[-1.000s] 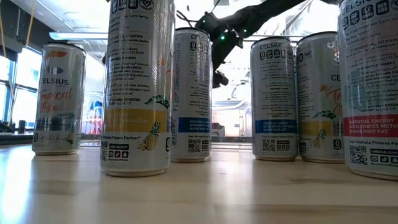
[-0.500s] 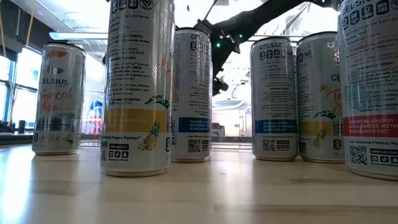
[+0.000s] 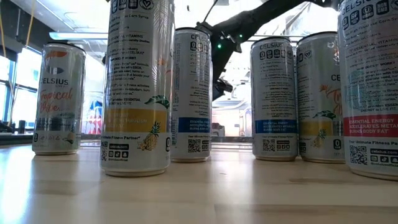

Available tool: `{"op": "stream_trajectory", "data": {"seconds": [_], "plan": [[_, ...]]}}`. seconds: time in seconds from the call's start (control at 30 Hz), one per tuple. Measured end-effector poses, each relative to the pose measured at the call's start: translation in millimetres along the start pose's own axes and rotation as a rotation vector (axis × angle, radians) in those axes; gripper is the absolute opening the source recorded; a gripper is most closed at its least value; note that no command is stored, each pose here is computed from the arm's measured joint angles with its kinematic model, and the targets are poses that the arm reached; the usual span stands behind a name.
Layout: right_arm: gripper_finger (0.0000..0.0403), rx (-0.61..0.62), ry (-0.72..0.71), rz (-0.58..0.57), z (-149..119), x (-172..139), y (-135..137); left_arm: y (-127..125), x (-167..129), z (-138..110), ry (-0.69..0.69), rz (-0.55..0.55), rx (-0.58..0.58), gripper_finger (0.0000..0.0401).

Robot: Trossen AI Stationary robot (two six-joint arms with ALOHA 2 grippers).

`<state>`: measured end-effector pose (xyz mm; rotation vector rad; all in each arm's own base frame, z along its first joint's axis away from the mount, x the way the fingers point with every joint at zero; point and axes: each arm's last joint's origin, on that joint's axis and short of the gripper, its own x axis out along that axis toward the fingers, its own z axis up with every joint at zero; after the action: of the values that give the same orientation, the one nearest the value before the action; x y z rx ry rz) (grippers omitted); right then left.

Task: Sort soda cans
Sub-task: Move the white-pink soda can to the bottom center of the table

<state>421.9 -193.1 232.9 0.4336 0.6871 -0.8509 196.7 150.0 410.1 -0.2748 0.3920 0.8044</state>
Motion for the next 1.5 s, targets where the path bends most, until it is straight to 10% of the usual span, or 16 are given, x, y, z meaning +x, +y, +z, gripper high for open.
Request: {"op": "stream_trajectory", "data": {"seconds": [0.23, 0.5, 0.93, 1.5], "plan": [[0.0353, -0.025, 0.004, 0.002, 0, 0, 0, 0, 0, 0, 0.0, 0.0, 0.0, 0.02], [0.0209, -0.056, -0.003, -0.007, 0, 0, 0, 0, 0, 0, 0.0, 0.0, 0.0, 0.02], [0.0208, -0.116, -0.021, -0.011, 6, -11, -3, 3, -5, 1, -0.021, 0.053, 0.076, 0.02], [0.0208, -0.182, -0.286, 0.041, 59, -124, -28, 10, -16, 5, -0.06, 0.09, 0.016, 0.02]]}}
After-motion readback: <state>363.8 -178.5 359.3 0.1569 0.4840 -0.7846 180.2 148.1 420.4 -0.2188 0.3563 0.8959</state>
